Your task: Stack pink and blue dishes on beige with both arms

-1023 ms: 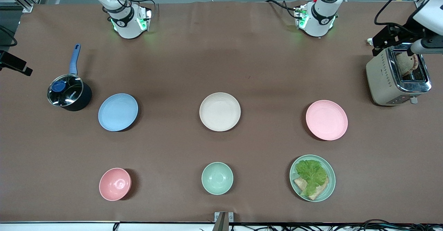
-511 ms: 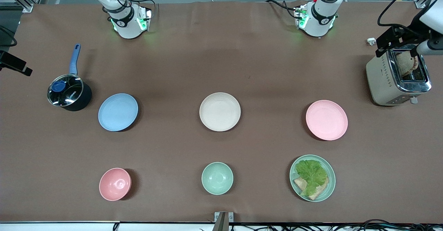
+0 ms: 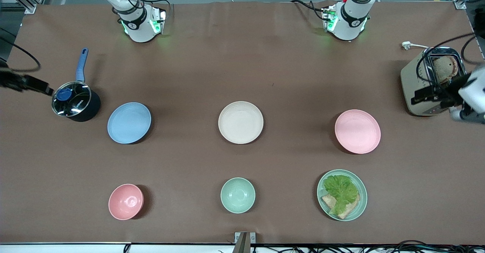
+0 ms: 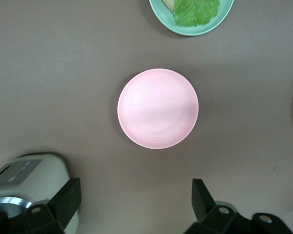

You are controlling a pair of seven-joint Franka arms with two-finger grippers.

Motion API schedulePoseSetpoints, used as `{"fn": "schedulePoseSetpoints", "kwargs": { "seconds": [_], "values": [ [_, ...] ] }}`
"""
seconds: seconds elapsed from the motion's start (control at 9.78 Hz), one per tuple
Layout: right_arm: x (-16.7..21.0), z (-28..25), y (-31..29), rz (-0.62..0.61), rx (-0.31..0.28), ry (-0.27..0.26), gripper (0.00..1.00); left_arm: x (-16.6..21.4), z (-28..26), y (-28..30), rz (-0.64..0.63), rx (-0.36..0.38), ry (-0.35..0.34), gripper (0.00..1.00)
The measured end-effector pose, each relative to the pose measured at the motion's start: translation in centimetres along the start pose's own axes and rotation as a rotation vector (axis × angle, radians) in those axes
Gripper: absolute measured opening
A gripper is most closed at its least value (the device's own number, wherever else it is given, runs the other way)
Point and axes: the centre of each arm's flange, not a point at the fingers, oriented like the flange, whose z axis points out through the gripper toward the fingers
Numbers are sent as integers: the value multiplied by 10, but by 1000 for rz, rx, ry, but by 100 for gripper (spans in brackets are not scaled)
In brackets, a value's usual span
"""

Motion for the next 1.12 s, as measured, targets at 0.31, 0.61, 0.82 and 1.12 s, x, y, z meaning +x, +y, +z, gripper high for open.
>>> {"fn": "schedulePoseSetpoints", "kwargs": {
  "seconds": [0.31,0.61,0.82,1.12],
  "values": [
    [26,115,9,-86,73,-43,100,24,116,-78,146,-82,22,100],
    [43,217,13,-241,185,-62,100,47,215,-103,209,-90,40,89],
    [55,266,27,-293,184,-24,100,49,246,-107,229,-101,27,76],
    [56,304,58,-339,216,22,100,51,260,-101,215,-139,24,60]
  ]
}}
